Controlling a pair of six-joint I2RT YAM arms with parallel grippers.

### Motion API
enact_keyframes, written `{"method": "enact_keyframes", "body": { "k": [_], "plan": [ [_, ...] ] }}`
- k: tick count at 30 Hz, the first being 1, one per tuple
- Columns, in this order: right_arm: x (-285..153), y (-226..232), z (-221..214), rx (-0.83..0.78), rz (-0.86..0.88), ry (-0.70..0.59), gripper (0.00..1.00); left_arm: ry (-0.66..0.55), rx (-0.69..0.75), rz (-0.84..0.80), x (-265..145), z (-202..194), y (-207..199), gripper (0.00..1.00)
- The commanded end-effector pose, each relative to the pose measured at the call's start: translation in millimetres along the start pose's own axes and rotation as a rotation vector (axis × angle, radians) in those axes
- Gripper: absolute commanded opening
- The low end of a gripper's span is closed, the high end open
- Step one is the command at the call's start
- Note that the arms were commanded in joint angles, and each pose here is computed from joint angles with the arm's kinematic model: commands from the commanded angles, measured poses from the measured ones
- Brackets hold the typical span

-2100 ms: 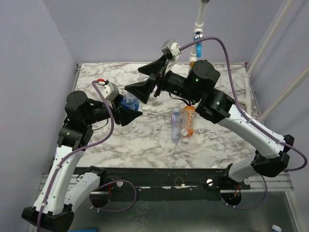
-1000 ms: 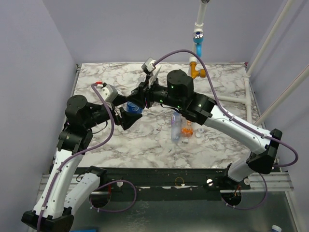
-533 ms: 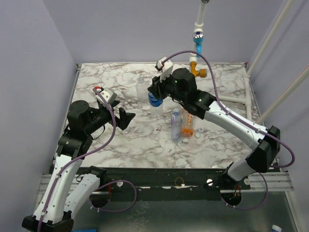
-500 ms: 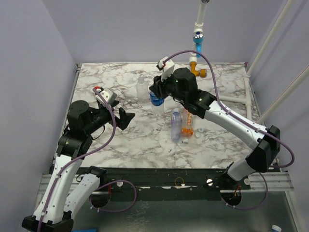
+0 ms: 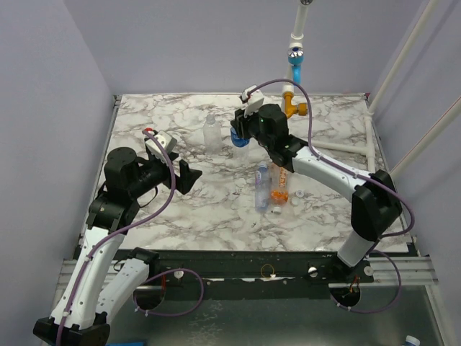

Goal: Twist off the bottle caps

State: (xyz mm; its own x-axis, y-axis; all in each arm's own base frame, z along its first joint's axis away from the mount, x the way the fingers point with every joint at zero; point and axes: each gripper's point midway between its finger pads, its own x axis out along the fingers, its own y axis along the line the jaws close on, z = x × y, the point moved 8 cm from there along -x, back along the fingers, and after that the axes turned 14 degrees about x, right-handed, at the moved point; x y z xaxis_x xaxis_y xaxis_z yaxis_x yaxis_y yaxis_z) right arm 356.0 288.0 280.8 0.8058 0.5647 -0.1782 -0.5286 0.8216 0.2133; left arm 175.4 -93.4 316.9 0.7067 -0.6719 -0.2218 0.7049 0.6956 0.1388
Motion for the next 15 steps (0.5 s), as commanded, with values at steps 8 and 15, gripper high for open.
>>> {"method": "enact_keyframes", "body": {
  "k": [8, 15],
  "plan": [
    [41.1, -26.2, -28.3, -0.048, -0.085, -0.094, 0.01, -0.028, 0.041, 0.009, -8.8, 15.4, 0.4, 0.99],
    [50.8, -36.3, -53.3, -0.003, -0.151, -0.063, 0.01, -0.028, 0.041, -0.002, -8.9, 14.2, -0.9, 0.99]
  ]
}}
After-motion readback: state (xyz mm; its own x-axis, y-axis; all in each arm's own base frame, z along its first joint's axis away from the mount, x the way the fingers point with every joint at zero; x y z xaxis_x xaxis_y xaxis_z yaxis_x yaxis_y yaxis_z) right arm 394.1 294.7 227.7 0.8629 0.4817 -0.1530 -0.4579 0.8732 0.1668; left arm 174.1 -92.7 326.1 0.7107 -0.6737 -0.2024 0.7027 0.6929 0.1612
